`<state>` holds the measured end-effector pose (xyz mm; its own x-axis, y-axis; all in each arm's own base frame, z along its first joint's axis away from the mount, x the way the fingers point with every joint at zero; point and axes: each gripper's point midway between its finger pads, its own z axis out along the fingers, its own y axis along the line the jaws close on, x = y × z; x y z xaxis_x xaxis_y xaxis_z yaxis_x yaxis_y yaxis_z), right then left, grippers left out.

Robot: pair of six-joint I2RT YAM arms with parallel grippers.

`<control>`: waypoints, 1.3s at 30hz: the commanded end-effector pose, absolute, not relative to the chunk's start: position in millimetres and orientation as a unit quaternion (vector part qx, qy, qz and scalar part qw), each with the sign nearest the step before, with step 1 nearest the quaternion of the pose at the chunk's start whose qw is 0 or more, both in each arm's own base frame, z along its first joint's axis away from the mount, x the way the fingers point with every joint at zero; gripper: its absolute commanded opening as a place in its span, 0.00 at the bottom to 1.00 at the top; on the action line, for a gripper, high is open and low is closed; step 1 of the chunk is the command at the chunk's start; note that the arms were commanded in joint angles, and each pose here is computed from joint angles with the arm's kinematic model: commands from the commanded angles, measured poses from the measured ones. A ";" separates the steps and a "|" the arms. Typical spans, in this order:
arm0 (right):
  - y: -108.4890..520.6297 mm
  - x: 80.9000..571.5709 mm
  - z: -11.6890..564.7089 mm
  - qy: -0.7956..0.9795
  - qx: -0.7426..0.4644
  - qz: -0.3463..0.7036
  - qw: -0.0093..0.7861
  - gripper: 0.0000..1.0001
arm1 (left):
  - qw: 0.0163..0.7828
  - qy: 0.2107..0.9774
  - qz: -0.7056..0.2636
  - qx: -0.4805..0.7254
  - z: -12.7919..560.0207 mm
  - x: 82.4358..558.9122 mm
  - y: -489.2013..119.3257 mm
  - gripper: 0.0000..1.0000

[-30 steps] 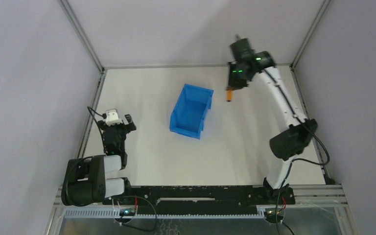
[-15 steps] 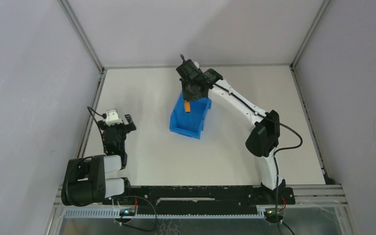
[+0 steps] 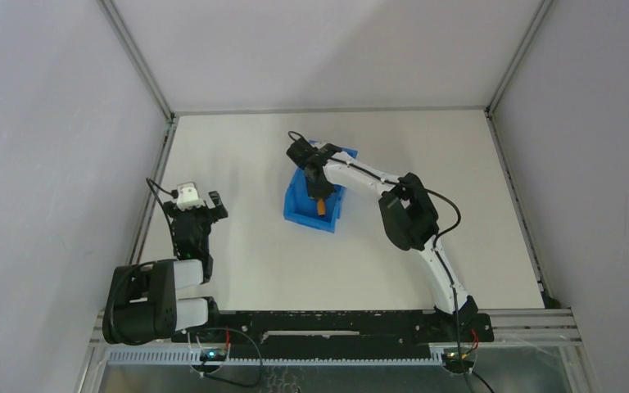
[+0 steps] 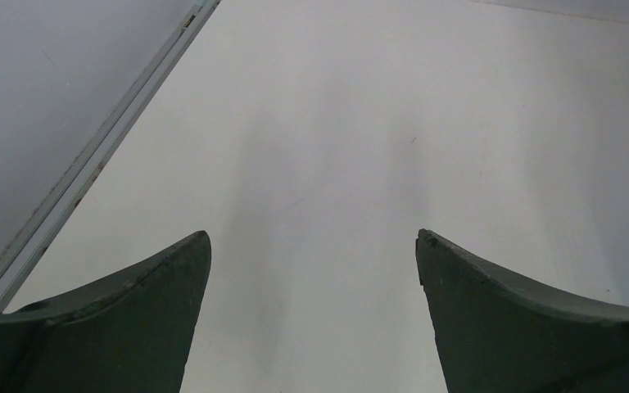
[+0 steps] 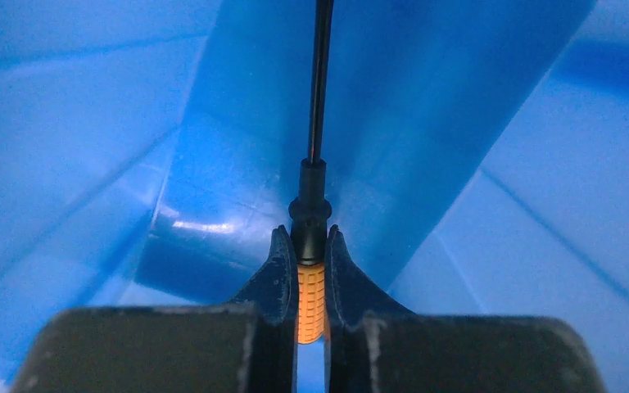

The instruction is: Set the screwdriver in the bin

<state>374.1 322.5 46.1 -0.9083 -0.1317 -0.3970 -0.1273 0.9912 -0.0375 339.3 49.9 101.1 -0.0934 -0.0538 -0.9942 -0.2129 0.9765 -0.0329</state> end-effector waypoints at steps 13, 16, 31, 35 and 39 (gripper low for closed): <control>328.4 390.8 115.5 0.956 -0.047 0.026 0.290 0.43 | 0.705 0.701 0.062 -0.088 136.2 353.0 51.3 1.00; 326.7 385.9 175.6 0.939 -0.055 0.047 0.337 0.43 | 0.705 0.701 0.062 -0.087 136.3 353.2 51.3 1.00; 239.4 315.6 325.2 0.837 -0.111 0.154 0.513 1.00 | 0.705 0.701 0.062 -0.087 136.3 353.0 50.9 1.00; 190.8 296.6 322.5 0.812 -0.069 0.160 0.557 1.00 | 0.705 0.701 0.062 -0.087 136.4 353.2 51.0 1.00; 147.9 288.7 293.7 0.802 -0.020 0.143 0.580 1.00 | 0.705 0.701 0.062 -0.087 136.3 353.0 51.4 1.00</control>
<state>285.0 175.8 289.2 -0.4435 0.0495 -0.8949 -0.2512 0.9516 0.1771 339.3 49.9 101.1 -0.0934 -0.0535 -0.9942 -0.2128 0.9766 -0.0325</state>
